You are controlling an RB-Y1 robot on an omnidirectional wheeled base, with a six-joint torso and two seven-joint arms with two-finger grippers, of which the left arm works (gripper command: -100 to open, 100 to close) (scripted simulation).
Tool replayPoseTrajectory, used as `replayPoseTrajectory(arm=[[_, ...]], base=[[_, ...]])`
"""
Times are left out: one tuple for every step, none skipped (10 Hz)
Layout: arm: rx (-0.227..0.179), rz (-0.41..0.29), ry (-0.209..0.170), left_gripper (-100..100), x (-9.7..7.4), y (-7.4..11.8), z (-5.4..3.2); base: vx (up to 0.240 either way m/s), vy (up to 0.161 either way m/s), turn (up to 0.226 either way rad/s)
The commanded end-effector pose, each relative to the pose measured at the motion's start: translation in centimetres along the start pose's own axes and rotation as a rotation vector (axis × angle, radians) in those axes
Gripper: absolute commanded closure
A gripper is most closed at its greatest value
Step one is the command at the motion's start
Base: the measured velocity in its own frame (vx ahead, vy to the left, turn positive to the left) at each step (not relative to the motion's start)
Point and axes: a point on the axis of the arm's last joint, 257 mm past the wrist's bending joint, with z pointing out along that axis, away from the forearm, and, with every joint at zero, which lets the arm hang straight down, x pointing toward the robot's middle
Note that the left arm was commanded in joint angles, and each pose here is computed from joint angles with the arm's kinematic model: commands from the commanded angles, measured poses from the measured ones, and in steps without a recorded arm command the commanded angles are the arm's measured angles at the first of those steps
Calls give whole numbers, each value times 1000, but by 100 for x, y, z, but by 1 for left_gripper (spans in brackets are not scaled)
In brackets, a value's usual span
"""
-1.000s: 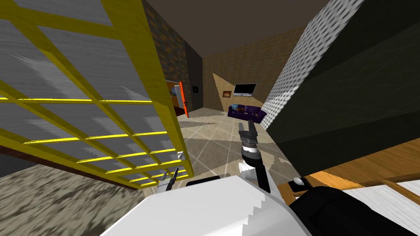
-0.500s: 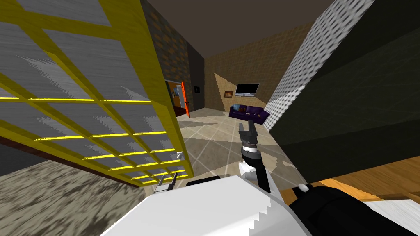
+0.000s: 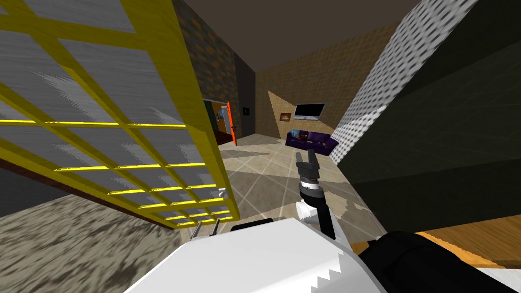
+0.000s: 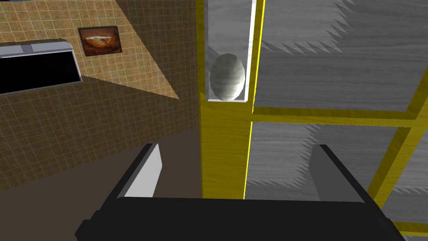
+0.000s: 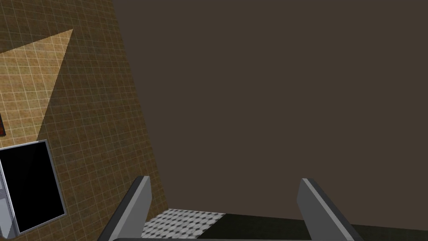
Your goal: Push the door open
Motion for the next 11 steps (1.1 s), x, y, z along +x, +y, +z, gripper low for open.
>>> replayPoseTrajectory(arm=[[5,38,2,-100,-9,-12,-72],[3,22,1,-100,-6,-10,-39],[-1,29,2,-100,-8,25,15],[-2,30,2,-100,-8,35,32],[-5,30,2,-100,-9,55,69],[-8,30,2,-100,-10,75,106],[-11,30,2,-100,-12,92,142],[-14,29,1,-100,-13,105,171],[-17,29,1,-100,-14,115,197],[-15,29,0,-100,-17,105,180],[-15,29,0,100,-17,105,180]], base=[[8,-36,54],[3,-17,13],[147,-3,-42],[211,-6,-27],[203,-21,-20],[183,-20,-7],[191,-18,-24],[218,-8,-29],[219,-33,-32],[95,-22,-3],[-12,5,7]])
